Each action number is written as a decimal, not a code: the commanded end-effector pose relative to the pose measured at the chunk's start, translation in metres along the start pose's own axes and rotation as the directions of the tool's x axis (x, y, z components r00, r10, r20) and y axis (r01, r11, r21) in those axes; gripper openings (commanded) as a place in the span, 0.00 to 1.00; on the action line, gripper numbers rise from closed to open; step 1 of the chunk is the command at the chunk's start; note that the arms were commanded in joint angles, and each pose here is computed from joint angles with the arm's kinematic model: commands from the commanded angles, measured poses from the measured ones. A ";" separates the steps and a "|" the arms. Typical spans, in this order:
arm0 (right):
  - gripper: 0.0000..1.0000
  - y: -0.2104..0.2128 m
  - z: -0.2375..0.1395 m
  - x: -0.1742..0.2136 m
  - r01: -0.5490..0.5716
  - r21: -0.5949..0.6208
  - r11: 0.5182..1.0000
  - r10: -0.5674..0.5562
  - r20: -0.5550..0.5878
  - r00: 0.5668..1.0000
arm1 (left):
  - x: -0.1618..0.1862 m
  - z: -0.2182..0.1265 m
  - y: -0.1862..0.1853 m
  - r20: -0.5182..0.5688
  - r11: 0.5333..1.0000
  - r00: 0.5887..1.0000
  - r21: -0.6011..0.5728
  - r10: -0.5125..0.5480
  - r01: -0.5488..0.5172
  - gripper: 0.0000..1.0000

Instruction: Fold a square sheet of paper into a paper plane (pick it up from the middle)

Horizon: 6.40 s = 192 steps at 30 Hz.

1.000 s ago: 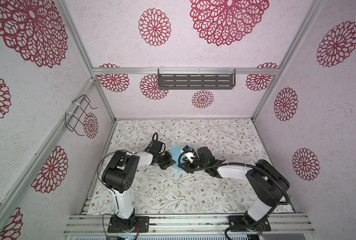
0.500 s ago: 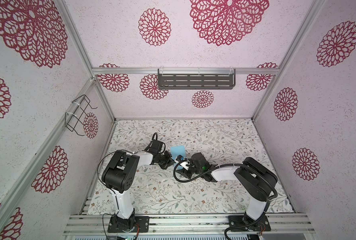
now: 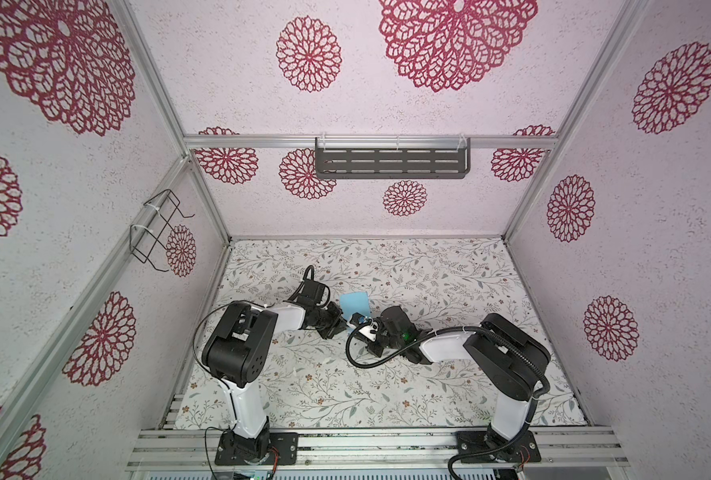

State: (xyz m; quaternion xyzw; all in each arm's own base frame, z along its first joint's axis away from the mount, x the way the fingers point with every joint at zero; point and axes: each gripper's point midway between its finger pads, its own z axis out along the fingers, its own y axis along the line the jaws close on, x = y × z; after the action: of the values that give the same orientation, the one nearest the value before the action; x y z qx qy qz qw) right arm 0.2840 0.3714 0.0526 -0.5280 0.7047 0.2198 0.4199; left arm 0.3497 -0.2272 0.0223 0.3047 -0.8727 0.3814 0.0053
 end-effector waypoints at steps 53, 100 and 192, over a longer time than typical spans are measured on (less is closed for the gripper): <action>0.12 0.008 0.001 -0.005 -0.583 -0.274 0.765 0.597 -0.041 0.802 | -0.032 0.005 0.020 -0.007 0.830 0.931 -0.450 0.366 -0.329 0.06; 0.04 -0.012 0.016 0.016 -0.574 -0.125 0.809 0.562 -0.121 0.818 | -0.028 0.014 0.025 -0.048 0.824 0.928 -0.445 0.370 -0.352 0.02; 0.00 -0.016 0.020 0.042 -0.638 -0.052 0.768 0.616 -0.210 0.759 | 0.011 -0.025 0.004 0.182 0.952 0.937 0.017 0.297 -0.305 0.13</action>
State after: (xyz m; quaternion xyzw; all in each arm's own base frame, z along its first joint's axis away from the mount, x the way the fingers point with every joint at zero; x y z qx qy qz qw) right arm 0.2976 0.3699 0.0269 -0.3208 0.8375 0.3723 0.2391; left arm 0.3228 -0.2155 0.0205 0.2070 -0.8994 0.3688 -0.1108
